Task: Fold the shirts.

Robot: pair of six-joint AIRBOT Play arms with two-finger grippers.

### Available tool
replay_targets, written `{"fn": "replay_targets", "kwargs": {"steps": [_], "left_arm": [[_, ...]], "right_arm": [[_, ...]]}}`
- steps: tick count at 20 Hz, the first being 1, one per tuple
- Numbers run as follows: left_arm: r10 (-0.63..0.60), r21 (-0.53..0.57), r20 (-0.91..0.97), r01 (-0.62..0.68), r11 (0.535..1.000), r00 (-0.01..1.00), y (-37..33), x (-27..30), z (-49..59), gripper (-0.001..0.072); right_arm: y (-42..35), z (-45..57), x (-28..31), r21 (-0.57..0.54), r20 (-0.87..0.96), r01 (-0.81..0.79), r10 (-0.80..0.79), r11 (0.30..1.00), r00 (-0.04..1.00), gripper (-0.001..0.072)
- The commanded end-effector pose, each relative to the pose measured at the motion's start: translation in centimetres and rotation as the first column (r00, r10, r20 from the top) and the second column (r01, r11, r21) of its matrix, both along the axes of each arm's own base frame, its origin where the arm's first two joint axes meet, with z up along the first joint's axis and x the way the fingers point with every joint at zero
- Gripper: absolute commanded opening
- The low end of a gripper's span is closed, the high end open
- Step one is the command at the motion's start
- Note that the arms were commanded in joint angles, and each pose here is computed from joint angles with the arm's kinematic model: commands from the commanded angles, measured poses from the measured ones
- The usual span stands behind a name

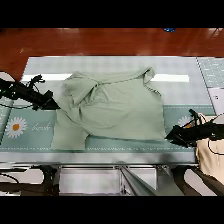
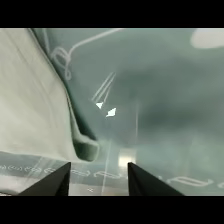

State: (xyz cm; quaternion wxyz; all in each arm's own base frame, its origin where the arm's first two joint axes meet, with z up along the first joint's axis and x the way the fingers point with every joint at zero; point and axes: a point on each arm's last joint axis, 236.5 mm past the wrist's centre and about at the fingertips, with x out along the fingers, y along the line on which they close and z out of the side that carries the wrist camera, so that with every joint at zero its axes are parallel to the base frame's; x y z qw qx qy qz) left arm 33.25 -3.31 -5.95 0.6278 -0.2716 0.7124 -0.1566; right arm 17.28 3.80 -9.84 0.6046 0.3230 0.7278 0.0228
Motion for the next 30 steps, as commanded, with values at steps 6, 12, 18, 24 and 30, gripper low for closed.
{"fn": "replay_targets", "kwargs": {"steps": [6, 12, 18, 24, 30], "left_arm": [[0.002, 0.004, 0.007, -0.002, 1.000, 1.000, 0.0, 0.2, 0.0, 0.0016], [0.019, 0.015, 0.122, -0.021, 1.000, 0.992, 0.3, 2.3, 3.2, 0.0016], [0.282, -0.208, 0.763, -0.192, 0.959, 0.581, 0.8, 11.3, 29.9, 0.0016], [0.170, -0.187, 0.982, -0.330, 0.926, -0.077, 3.1, 1.1, 54.3, 0.0016], [-0.094, -0.063, 0.958, -0.522, 0.851, -0.270, 1.7, -10.0, 59.7, 0.0016]], "right_arm": [[5.0, -1.5, 5.4, 0.072, 0.110, 0.040, -0.047, 0.997, 0.993, 0.0354], [7.3, 7.9, 14.4, 0.081, 0.425, -0.144, 0.097, 0.986, 0.900, 0.0033], [4.5, 33.1, 24.3, -0.180, 0.834, -0.125, 0.219, 0.976, 0.507, 0.0033], [3.9, 56.0, 18.1, -0.306, 0.952, 0.069, 0.307, 0.950, 0.000, 0.0033], [3.1, 60.2, 7.3, -0.391, 0.904, 0.197, 0.415, 0.899, -0.101, 0.0033]]}}
